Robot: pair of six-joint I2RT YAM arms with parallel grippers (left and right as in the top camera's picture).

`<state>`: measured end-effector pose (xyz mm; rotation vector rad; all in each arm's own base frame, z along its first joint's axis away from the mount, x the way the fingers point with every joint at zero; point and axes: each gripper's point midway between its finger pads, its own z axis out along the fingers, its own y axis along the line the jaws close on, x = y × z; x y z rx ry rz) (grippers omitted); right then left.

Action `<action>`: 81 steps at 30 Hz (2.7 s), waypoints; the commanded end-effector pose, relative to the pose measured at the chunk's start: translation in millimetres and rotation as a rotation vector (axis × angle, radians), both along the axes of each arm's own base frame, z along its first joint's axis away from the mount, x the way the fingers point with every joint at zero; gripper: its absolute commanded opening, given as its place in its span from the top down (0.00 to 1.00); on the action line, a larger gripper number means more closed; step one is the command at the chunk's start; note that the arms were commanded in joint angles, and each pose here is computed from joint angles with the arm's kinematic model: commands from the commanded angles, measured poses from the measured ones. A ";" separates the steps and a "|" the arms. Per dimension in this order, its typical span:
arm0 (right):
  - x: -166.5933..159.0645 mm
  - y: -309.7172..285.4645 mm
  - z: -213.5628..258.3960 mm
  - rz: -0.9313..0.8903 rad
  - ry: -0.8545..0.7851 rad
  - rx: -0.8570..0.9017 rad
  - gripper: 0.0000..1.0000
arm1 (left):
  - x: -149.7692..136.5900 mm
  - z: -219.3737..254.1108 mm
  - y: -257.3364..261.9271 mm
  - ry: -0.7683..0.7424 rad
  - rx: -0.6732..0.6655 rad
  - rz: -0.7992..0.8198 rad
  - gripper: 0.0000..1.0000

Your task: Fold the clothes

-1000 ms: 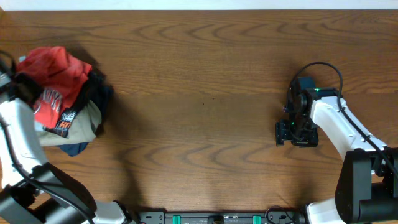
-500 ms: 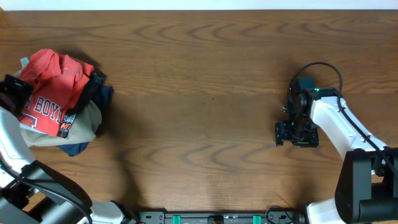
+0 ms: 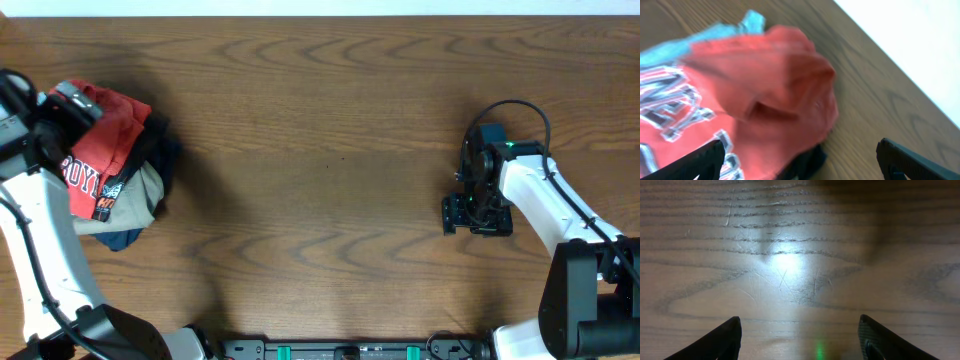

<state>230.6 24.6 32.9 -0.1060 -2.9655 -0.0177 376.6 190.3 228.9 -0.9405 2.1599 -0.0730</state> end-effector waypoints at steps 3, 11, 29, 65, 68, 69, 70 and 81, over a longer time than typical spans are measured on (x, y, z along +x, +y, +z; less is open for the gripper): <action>6.6 -3.4 7.2 -0.001 -0.031 -0.002 0.27 | 4.3 -4.3 -10.0 0.016 0.005 -0.045 0.02; 6.5 -3.4 7.2 -0.002 -0.031 -0.002 0.27 | 2.0 -20.8 -11.2 0.061 -0.020 -0.045 0.60; 6.8 -3.3 7.1 -0.002 -0.032 -0.002 0.27 | 16.2 -73.7 -3.3 0.156 -0.074 -0.045 0.92; 0.1 -3.7 8.2 -0.024 -0.004 -0.007 0.27 | 48.0 -40.1 118.2 -0.101 0.184 0.189 0.48; -1.9 -4.0 8.5 -0.024 0.004 -0.008 0.27 | 60.4 -14.6 109.7 -0.183 0.175 0.130 0.37; -1.8 -4.0 8.5 -0.024 0.004 -0.008 0.27 | 64.4 -3.7 104.9 -0.213 0.173 0.105 0.33; -1.6 -3.9 8.4 -0.024 0.003 -0.008 0.27 | 67.9 7.0 100.1 -0.240 0.172 0.082 0.29; 7.7 14.3 8.2 -0.039 -0.031 0.097 0.01 | 84.1 16.9 -2.4 -0.188 0.086 -0.144 0.02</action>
